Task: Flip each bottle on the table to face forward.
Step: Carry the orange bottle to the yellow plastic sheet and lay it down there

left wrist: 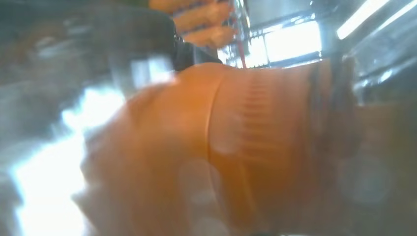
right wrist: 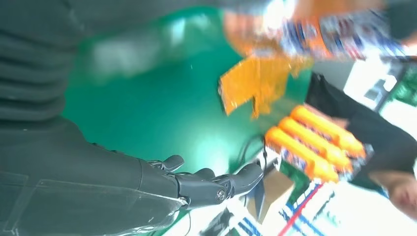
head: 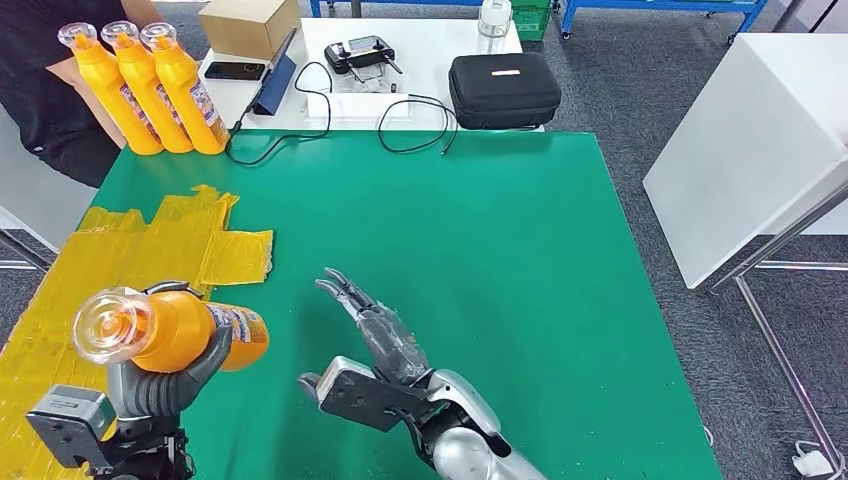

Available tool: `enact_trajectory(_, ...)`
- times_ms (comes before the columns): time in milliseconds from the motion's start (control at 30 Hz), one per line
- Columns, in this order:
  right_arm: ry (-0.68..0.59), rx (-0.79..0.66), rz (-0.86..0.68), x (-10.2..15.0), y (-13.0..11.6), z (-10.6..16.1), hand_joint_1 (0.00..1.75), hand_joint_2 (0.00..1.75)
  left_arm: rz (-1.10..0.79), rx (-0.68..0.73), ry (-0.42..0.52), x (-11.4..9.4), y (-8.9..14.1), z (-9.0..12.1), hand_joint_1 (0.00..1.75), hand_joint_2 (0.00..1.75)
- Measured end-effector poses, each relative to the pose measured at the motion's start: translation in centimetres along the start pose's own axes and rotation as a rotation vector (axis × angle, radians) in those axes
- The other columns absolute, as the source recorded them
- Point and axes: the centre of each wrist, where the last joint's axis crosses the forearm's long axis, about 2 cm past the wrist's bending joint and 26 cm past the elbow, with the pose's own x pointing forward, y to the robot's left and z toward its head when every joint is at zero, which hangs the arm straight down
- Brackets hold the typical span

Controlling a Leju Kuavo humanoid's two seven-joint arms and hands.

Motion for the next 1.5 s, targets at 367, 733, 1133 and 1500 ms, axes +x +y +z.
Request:
enact_trajectory(367,-0.103,-0.172,-0.093,0.5,-3.5,3.7,0.00,0.00,-1.248,-0.117,-0.003,-3.6,3.6,1.2,1.75,1.75)
enact_trajectory(733,-0.118,-0.184,-0.109,0.8,-4.4,4.6,0.00,0.00,-1.510,-0.381,0.194,-9.0,6.0,4.0,1.34,1.75)
enact_trajectory(1133,-0.111,-0.177,-0.119,0.6,-4.6,4.8,0.00,0.00,-1.571,-0.423,0.278,-11.0,6.8,4.4,0.00,0.00)
enact_trajectory(1500,-0.098,-0.176,-0.126,0.3,-4.4,5.2,0.00,0.00,-1.633,-0.224,0.232,-10.6,6.4,4.6,0.00,0.00)
